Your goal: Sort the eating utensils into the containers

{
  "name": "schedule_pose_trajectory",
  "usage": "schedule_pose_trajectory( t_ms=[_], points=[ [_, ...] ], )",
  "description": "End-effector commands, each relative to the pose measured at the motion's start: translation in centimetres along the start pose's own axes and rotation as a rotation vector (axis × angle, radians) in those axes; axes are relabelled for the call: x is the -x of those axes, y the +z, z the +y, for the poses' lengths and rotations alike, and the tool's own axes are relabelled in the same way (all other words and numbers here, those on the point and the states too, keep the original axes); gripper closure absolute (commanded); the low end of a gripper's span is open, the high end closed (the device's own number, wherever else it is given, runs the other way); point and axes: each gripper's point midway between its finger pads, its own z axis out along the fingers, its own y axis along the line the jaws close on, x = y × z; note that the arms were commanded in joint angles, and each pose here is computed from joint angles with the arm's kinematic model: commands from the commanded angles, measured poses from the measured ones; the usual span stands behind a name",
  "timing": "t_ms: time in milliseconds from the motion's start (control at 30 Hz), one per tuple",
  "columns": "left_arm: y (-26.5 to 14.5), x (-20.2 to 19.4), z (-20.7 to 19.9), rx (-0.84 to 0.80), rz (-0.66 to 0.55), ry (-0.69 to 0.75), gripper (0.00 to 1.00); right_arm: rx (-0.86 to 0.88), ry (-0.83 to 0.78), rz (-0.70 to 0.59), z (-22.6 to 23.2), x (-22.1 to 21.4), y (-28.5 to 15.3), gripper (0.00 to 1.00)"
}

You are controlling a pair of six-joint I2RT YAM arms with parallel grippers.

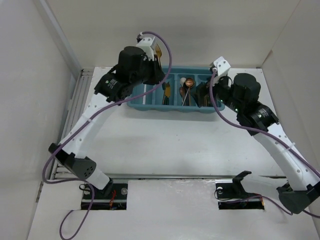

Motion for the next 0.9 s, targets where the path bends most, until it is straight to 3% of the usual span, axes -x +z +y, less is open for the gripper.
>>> schedule_pose_trajectory(
  t_ms=[0, 167, 400, 500, 533, 633, 667, 700, 733, 833, 867],
  points=[
    [-3.2, 3.7, -3.5, -0.122, -0.125, -0.017, 1.0, 0.208, -0.06, -0.166, 4.9, 4.1, 2.0, 0.0],
    [-5.5, 4.3, -5.5, -0.187, -0.153, -0.003, 1.0, 0.248, -0.076, -0.278, 6.6, 8.5, 3.4, 0.0],
    [-6.3, 4.4, -6.2, -0.224, -0.157, -0.019, 1.0, 0.25, -0.029, -0.226, 7.0, 7.7, 7.1, 0.04],
    [-6.2, 3.6, -6.4, -0.239, -0.13, -0.043, 1.0, 0.254, 0.004, -0.222, 7.2, 7.8, 8.0, 0.27],
    [-6.5, 3.4, -6.3, -0.24, -0.129, -0.052, 1.0, 0.255, 0.019, -0.226, 7.3, 7.8, 8.4, 0.43],
    [-5.8, 2.1, -6.3, -0.244, -0.087, -0.072, 1.0, 0.276, 0.022, -0.273, 7.6, 9.0, 8.2, 0.66],
    [-5.9, 1.9, -6.2, -0.243, -0.085, -0.073, 1.0, 0.278, 0.035, -0.263, 7.7, 8.6, 8.6, 0.85],
    [-5.9, 1.9, -6.2, -0.243, -0.085, -0.073, 1.0, 0.279, 0.035, -0.263, 7.7, 8.6, 8.6, 0.96],
    [-5.9, 1.9, -6.2, -0.243, -0.085, -0.073, 1.0, 0.267, 0.046, -0.27, 7.6, 8.8, 8.6, 1.0],
    [-6.1, 1.8, -6.5, -0.263, -0.077, -0.071, 1.0, 0.225, 0.06, -0.275, 6.8, 8.8, 8.2, 1.0],
    [-5.7, 1.8, -6.5, -0.263, -0.077, -0.071, 0.64, 0.205, 0.063, -0.262, 6.2, 8.2, 8.5, 1.0]
  ],
)
